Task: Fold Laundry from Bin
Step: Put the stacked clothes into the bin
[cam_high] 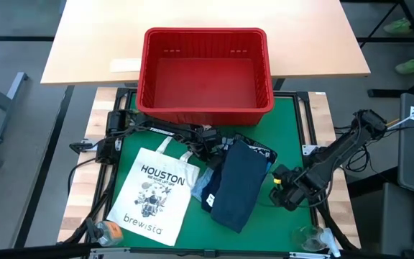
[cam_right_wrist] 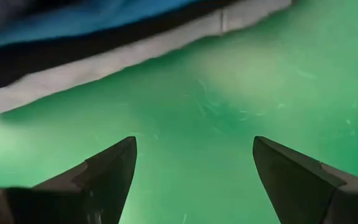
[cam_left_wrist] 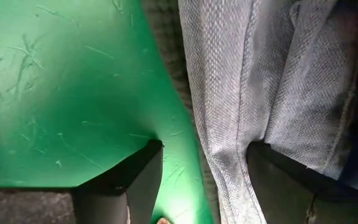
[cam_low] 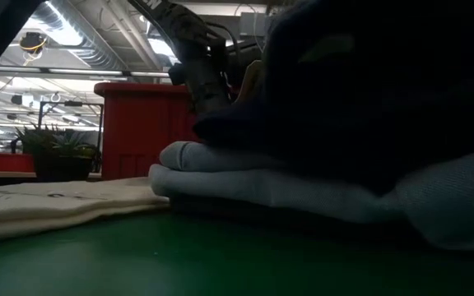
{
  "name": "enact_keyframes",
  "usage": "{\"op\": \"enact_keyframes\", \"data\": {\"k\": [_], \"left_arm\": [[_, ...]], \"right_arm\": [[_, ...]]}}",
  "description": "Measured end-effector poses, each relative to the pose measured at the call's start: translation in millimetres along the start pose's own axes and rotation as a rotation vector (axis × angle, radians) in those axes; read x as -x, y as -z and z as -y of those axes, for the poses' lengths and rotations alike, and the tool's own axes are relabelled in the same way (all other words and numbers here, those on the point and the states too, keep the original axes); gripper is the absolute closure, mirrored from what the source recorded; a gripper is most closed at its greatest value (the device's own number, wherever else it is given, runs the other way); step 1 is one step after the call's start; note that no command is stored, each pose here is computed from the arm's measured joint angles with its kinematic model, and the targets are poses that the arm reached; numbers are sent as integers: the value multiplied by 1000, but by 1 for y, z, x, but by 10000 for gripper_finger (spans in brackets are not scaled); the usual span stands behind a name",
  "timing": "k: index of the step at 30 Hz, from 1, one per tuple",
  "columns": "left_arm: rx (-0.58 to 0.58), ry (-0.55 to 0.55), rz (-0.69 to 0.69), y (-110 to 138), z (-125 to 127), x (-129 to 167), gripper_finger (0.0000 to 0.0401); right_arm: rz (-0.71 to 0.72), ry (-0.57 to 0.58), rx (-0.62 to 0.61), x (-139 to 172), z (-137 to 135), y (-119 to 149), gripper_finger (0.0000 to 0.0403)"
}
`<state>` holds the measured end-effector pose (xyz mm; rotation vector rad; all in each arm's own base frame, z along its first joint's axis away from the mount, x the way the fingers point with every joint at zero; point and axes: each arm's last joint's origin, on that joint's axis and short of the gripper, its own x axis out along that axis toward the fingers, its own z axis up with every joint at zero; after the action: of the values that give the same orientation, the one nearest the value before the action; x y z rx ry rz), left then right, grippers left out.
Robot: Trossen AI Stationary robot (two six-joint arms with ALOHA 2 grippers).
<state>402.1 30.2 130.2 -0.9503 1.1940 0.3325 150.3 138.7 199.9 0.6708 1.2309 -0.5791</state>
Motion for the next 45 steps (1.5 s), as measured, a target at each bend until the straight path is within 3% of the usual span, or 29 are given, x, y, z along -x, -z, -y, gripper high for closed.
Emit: {"op": "enact_keyframes", "data": {"k": [9,16,22,39,45], "left_arm": [[4,11,-13,-1,-1,-1,177],[5,17,-20,-1,-1,-1,177],[3,33,-23,-1,-1,-1,177],[64,78,-61,-2,-1,-1,177],[101,131,-103,-1,2,-3,177]], "right_arm": [[96,-134,-44,-18,8,1,81],[147,-163,-130,-40,39,3,81],[284,-358,-210,-67,51,4,81],[443,-346,-314,-96,42,-16,82],[517,-366,-283,-107,33,-26,82]]}}
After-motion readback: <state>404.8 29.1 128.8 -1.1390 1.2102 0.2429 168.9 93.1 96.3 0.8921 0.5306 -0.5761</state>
